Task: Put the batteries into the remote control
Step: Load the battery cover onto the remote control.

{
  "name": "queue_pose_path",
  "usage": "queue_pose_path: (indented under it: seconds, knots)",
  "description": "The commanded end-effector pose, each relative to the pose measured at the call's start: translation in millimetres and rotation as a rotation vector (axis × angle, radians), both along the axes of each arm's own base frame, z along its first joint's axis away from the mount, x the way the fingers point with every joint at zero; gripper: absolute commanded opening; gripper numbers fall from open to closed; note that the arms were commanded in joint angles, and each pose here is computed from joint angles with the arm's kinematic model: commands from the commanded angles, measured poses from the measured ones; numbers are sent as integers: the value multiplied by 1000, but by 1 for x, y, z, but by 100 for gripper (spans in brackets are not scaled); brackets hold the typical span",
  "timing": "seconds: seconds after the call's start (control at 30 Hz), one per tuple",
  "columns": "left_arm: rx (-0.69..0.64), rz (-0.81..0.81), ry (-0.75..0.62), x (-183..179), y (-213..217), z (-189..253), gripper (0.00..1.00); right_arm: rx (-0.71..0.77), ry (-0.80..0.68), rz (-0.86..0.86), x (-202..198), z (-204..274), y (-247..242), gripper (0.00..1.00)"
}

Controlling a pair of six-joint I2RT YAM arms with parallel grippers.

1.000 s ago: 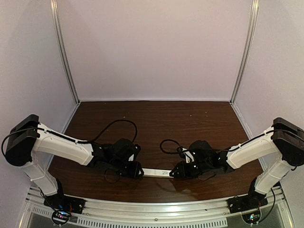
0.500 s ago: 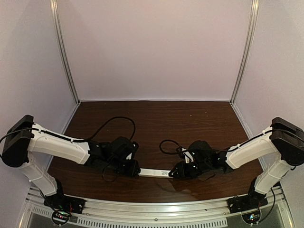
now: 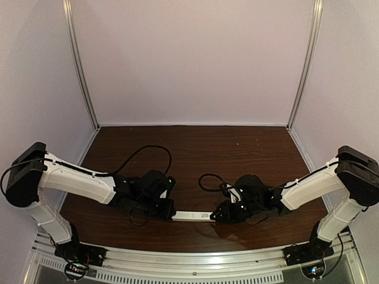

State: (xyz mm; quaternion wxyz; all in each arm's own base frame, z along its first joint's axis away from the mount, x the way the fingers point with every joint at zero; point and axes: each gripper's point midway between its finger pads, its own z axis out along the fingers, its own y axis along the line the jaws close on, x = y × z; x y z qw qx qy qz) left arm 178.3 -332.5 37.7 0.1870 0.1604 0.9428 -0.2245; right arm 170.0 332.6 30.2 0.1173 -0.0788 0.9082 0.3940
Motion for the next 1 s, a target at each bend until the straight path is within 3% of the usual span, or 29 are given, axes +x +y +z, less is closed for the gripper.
queue_pose_path:
  seconds: [0.0,0.97]
  knots:
    - [-14,-12,13,-1,-8,-3,14,-112,71,-3,-11,-30,-18,30]
    - [-130,-187,95,-30,-52,-9,10,-33,82,30,-11,-18,-2,20]
